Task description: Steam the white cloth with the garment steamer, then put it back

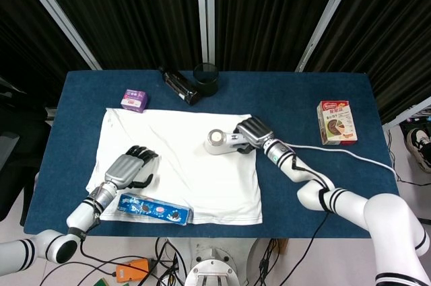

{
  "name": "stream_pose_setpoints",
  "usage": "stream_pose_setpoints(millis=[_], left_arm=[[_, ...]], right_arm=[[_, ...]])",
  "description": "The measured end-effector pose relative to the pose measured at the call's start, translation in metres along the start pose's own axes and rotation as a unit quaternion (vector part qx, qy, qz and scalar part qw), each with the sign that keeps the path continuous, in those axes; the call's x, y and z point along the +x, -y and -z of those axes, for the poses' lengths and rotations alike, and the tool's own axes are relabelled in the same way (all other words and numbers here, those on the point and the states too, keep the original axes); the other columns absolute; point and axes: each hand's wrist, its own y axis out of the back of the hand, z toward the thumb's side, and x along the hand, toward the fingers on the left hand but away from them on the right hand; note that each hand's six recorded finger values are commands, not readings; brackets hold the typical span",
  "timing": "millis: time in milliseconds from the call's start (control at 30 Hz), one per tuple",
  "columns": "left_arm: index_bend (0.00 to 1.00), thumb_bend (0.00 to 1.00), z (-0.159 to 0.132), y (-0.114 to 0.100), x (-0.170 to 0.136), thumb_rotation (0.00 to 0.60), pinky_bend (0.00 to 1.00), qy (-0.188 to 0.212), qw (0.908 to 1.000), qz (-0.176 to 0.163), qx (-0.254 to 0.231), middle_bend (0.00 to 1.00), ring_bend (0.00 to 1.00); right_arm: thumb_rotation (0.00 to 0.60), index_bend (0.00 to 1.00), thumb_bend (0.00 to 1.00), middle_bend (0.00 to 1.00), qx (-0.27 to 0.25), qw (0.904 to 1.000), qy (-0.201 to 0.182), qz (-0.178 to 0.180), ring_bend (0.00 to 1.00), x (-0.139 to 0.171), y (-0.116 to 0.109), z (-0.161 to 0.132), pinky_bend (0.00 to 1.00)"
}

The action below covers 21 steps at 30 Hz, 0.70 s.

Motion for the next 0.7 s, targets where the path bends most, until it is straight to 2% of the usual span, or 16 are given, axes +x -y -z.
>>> stream_pose_setpoints(millis=[200,333,467,533,700], left_arm=[[0.13,0.42,0.000,-0.001,0.001,0.290,0.00,0.002,1.0000,-0.002,0.001,0.11,0.03],[0.13,0.42,-0.001,-0.002,0.002,0.291,0.00,0.003,1.0000,-0.004,0.000,0.11,0.03],[0.13,0.42,-0.002,-0.004,0.003,0.294,0.00,0.005,1.0000,-0.005,0.002,0.11,0.03],[0.13,0.42,-0.003,-0.005,0.003,0.291,0.00,0.006,1.0000,-0.006,0.002,0.11,0.03],[0.13,0.42,-0.003,-0.006,0.003,0.292,0.00,0.005,1.0000,-0.006,0.002,0.11,0.03]], right_arm=[[0.600,1.00,0.58,0.87,-0.004,0.9988,0.046,0.016,0.91,0.012,-0.012,0.040,0.81],[0.600,1.00,0.58,0.87,-0.017,0.9982,0.045,0.034,0.91,0.019,-0.022,0.043,0.81],[0.600,1.00,0.58,0.87,-0.032,0.9983,0.013,0.047,0.91,0.026,-0.029,0.024,0.81],[0.600,1.00,0.58,0.87,-0.034,0.9981,-0.016,0.048,0.91,0.029,-0.028,0.006,0.81],[0.600,1.00,0.58,0.87,-0.021,0.9955,-0.088,0.029,0.91,0.041,-0.009,-0.037,0.81]])
